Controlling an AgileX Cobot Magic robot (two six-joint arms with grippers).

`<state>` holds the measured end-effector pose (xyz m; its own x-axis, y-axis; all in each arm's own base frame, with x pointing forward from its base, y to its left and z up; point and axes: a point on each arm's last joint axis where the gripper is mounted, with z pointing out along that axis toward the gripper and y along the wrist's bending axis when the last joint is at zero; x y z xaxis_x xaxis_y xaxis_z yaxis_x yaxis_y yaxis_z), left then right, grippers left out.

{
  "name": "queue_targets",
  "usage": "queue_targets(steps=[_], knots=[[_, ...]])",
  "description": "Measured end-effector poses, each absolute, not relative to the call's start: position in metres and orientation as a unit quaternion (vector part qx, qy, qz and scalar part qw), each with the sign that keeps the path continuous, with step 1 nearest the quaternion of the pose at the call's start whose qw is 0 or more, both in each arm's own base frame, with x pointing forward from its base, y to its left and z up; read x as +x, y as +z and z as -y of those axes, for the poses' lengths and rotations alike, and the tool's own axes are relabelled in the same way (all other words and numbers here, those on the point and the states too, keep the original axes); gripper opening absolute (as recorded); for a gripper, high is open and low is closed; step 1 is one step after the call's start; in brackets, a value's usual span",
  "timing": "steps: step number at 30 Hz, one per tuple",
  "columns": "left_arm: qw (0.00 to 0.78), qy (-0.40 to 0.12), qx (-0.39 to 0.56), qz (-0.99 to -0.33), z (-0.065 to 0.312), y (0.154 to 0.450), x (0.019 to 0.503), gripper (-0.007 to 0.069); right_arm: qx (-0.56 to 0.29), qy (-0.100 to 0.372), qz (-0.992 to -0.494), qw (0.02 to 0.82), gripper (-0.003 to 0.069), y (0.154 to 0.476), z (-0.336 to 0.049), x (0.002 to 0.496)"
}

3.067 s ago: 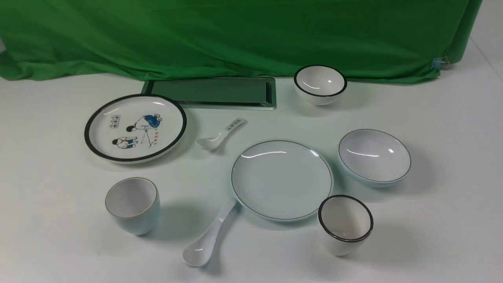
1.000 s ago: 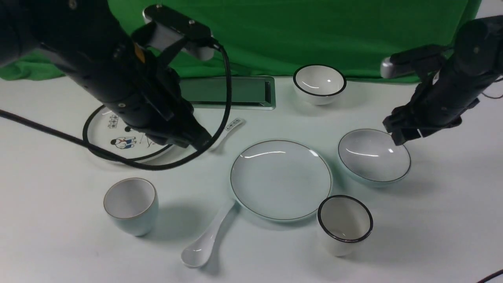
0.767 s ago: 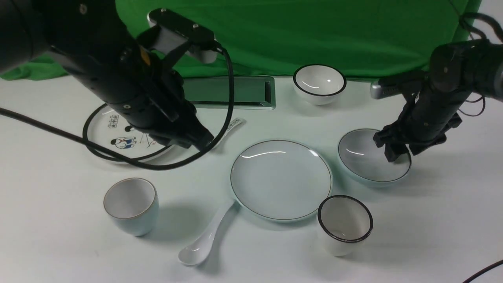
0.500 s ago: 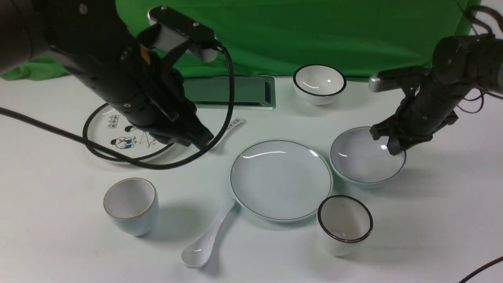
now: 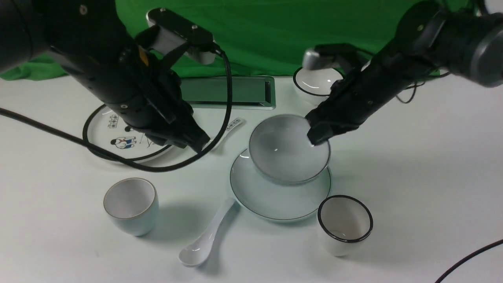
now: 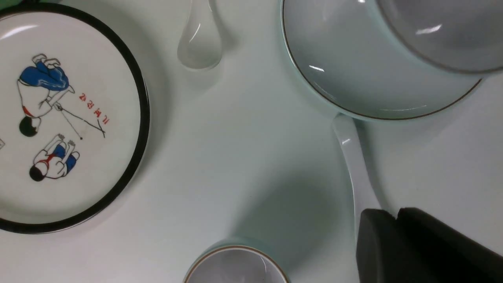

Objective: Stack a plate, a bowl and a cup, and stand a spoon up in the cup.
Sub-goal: Use the right arm to put the blue rice bowl into the blue large plate in the middle, then use the left arm to grab a blue teacup

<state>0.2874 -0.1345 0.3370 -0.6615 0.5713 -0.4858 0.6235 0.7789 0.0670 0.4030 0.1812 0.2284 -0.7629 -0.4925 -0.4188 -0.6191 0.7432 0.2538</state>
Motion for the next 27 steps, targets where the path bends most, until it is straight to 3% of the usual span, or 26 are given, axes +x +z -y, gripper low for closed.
queue_targets(steps=[6,12,14,17,18,19,21,27], knots=[[0.241,-0.052,0.329,-0.911,0.134,0.336,0.286,-0.0007,-0.295,0.151,-0.931,0.152,0.0070,0.192,-0.194,0.410],[0.239,-0.044,0.316,-0.917,0.132,0.336,0.287,-0.0007,-0.289,0.146,-0.932,0.161,0.0082,0.193,-0.193,0.412],[0.235,-0.041,0.296,-0.925,0.127,0.336,0.288,-0.0007,-0.288,0.146,-0.933,0.161,0.0114,0.193,-0.193,0.412],[0.220,-0.026,0.234,-0.947,0.105,0.333,0.294,0.0031,-0.288,0.145,-0.934,0.153,0.0310,0.197,-0.192,0.409],[0.219,-0.025,0.231,-0.948,0.103,0.333,0.295,0.0031,-0.289,0.146,-0.934,0.152,0.0323,0.198,-0.192,0.409],[0.207,-0.022,0.199,-0.958,0.087,0.327,0.297,0.0078,-0.292,0.147,-0.933,0.149,0.0420,0.210,-0.191,0.406],[0.190,-0.017,0.182,-0.965,0.076,0.317,0.297,0.0143,-0.299,0.150,-0.930,0.153,0.0478,0.226,-0.190,0.402],[0.183,-0.011,0.142,-0.973,0.053,0.276,0.296,0.0386,-0.337,0.154,-0.905,0.208,0.0512,0.301,-0.183,0.377]])
